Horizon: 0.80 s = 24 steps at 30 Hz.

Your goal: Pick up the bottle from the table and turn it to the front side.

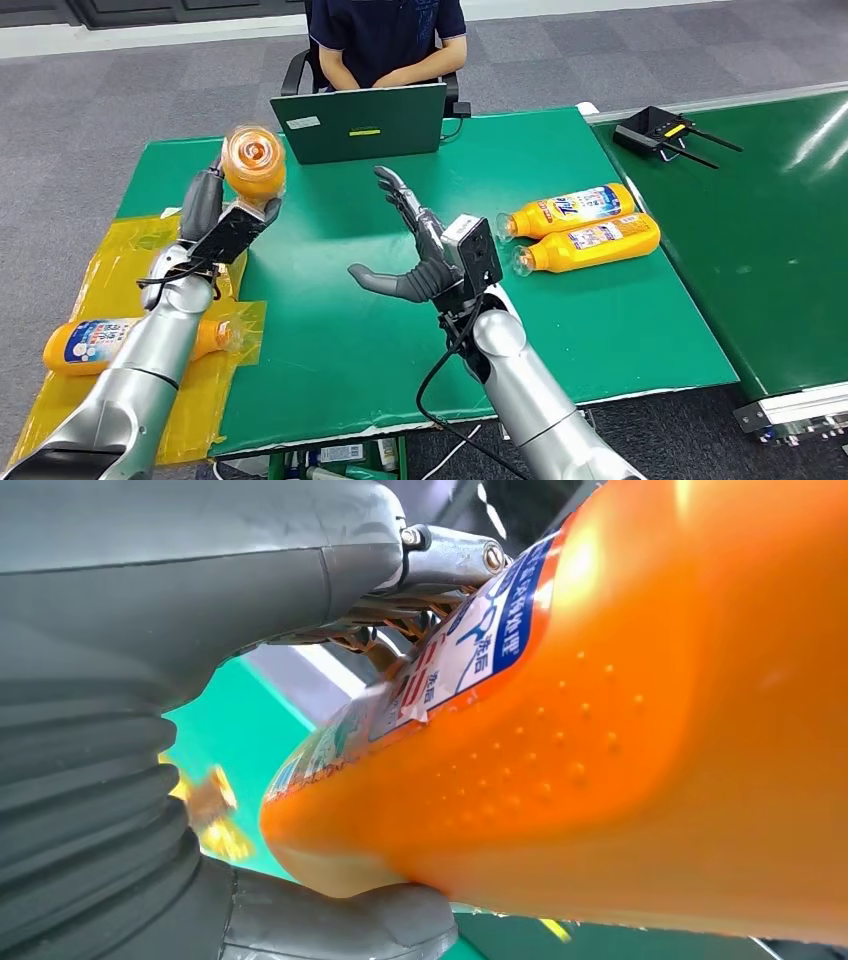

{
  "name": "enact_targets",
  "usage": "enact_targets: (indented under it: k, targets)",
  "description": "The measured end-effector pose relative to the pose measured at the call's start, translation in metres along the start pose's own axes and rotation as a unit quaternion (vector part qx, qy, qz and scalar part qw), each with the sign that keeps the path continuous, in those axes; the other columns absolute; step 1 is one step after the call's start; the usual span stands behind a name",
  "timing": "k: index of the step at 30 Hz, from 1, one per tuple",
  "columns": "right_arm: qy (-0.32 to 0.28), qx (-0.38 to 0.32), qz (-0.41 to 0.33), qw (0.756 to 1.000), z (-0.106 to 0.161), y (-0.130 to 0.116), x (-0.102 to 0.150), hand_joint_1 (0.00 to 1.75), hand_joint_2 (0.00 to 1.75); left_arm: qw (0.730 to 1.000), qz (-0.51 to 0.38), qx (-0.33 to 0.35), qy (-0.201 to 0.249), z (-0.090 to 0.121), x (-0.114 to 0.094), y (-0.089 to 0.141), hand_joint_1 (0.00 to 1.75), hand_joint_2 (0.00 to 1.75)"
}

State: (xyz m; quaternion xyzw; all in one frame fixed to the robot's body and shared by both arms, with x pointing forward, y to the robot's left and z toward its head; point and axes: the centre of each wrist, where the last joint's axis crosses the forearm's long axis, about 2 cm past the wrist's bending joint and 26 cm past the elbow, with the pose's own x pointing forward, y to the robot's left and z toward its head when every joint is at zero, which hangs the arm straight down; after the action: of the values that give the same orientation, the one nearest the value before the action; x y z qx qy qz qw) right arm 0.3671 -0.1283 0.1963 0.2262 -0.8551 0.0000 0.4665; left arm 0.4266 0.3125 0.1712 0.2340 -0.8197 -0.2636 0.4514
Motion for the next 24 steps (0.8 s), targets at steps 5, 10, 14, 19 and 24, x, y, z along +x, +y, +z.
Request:
enact_targets:
  k: [5, 10, 14, 19, 24]
  targets:
    - [0.010, 0.003, 0.001, 1.000, 0.005, -0.003, -0.005, 0.00, 1.75, 0.997, -0.073, 0.009, 0.009, 0.002, -0.008, 0.017, 1.75, 1.75]
    - [0.013, 0.003, 0.003, 1.000, 0.007, -0.005, -0.008, 0.00, 1.75, 0.993, -0.117, 0.010, 0.014, 0.001, -0.011, 0.027, 1.75, 1.75]
    - [0.018, 0.004, 0.005, 1.000, 0.009, -0.005, -0.010, 0.00, 1.75, 0.989, -0.146, 0.018, 0.018, -0.002, -0.013, 0.036, 1.75, 1.75]
    - [0.021, 0.004, 0.006, 1.000, 0.010, -0.006, -0.011, 0.00, 1.75, 0.986, -0.165, 0.025, 0.022, -0.003, -0.015, 0.046, 1.75, 1.75]
    - [0.021, 0.008, 0.005, 1.000, 0.010, -0.006, -0.012, 0.00, 1.75, 0.981, -0.192, 0.028, 0.026, -0.003, -0.017, 0.050, 1.75, 1.75]
